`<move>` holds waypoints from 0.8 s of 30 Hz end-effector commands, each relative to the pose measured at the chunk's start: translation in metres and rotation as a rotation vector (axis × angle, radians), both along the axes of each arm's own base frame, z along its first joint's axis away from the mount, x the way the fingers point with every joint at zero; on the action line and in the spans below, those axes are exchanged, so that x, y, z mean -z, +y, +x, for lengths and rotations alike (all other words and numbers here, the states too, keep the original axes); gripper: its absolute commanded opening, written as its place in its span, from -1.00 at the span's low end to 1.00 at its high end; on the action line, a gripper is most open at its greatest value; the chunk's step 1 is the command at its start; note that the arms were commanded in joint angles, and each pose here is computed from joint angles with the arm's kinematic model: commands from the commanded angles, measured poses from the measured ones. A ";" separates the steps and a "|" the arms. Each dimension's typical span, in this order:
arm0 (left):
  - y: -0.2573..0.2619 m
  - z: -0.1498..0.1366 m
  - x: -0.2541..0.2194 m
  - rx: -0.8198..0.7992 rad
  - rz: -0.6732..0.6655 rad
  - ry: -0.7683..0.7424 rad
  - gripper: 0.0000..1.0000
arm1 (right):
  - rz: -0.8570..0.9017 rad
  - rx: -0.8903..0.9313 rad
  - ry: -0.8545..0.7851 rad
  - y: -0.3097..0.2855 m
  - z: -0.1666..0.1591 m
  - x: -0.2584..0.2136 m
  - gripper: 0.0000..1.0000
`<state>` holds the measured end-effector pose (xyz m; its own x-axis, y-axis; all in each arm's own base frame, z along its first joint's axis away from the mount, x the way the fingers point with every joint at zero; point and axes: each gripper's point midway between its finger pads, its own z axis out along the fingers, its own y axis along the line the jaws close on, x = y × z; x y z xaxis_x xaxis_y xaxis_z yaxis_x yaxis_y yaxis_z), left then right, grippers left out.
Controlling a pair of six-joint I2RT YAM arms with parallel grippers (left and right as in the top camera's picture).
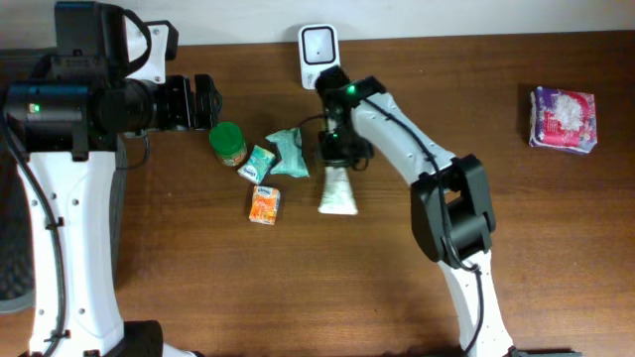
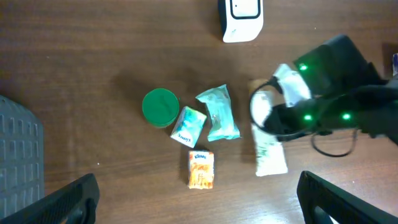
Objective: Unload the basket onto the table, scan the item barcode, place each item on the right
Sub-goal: 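Reach the right gripper to the white tube and grasp it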
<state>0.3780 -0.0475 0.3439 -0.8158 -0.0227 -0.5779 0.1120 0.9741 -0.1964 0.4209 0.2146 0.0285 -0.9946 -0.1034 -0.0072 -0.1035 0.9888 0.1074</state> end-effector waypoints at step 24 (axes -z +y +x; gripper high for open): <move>0.000 0.001 -0.001 -0.005 -0.007 -0.004 0.98 | -0.535 0.079 -0.289 -0.025 0.000 -0.005 0.33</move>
<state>0.3781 -0.0475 0.3439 -0.8156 -0.0230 -0.5781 0.1118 0.9741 -0.1965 0.4207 0.1882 0.0296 -0.9721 -0.0876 -0.2177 0.0095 0.9122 -0.4095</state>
